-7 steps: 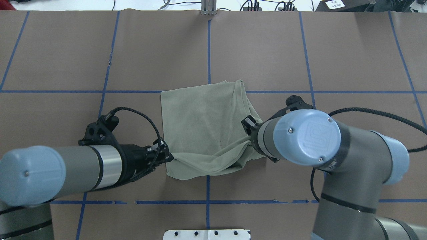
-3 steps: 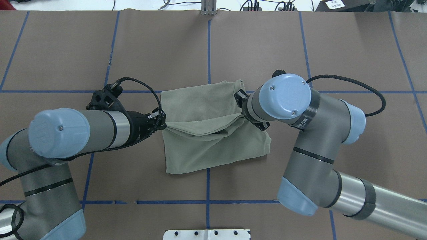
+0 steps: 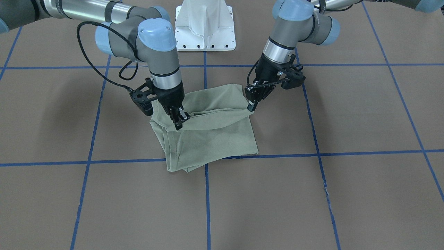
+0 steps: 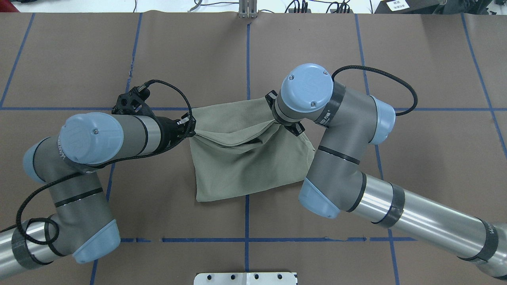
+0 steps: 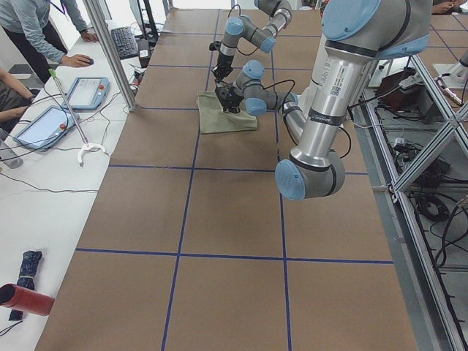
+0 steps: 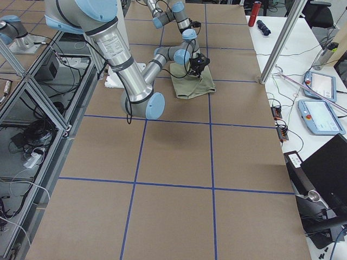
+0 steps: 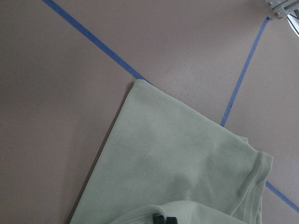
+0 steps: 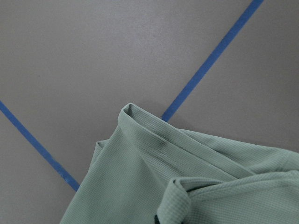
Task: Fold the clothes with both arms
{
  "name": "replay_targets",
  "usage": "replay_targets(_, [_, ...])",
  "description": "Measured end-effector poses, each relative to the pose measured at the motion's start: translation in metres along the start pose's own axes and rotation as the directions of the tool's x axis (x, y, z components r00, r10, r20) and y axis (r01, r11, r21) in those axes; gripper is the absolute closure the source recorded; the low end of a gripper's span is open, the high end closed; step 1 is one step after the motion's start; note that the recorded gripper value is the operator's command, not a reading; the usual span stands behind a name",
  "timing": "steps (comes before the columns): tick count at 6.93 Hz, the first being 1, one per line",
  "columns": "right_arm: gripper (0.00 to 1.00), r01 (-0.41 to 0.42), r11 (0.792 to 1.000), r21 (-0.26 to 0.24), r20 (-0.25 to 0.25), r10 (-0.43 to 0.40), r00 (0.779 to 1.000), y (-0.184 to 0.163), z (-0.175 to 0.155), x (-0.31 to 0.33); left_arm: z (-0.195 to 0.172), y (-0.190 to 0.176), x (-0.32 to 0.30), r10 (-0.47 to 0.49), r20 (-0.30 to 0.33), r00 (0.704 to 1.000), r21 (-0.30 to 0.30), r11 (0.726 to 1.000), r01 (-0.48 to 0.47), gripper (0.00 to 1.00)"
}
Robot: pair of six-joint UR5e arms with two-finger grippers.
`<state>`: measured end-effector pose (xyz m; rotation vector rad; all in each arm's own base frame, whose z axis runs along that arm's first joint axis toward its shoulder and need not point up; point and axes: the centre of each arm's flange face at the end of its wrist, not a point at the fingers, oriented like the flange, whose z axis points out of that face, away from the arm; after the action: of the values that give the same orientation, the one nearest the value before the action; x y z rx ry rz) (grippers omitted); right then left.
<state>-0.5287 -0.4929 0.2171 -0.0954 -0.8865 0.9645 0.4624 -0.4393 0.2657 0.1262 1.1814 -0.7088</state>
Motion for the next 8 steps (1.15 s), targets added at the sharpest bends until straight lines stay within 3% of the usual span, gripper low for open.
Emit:
replay_targets(1, [0.00, 0.015, 1.000, 0.000, -0.001, -0.015, 1.000, -0.006, 0.019, -0.012, 0.029, -0.022, 0.001, 0.029, 0.012, 1.000, 0.033, 0.999, -0.029, 0.55])
replay_targets(2, [0.00, 0.060, 0.998, 0.004, 0.000, -0.060, 0.998, -0.017, 0.042, -0.029, 0.065, -0.053, -0.005, 0.078, 0.021, 0.997, 0.069, 0.995, -0.079, 0.50])
replay_targets(4, [0.00, 0.225, 0.974, 0.005, 0.029, -0.225, 0.974, -0.086, 0.062, -0.058, 0.099, -0.115, -0.025, 0.223, 0.037, 0.974, 0.128, 0.966, -0.225, 0.50])
replay_targets(6, [0.00, 0.323, 0.945, -0.059, 0.024, -0.322, 0.946, -0.169, 0.052, -0.050, 0.094, -0.135, -0.025, 0.265, 0.030, 0.964, 0.131, 0.955, -0.267, 0.51])
replay_targets(8, [0.00, 0.360, 0.928, -0.099, 0.026, -0.359, 0.933, -0.227, 0.035, -0.010, 0.052, -0.173, -0.029, 0.364, 0.006, 0.931, 0.068, 0.929, -0.363, 0.50])
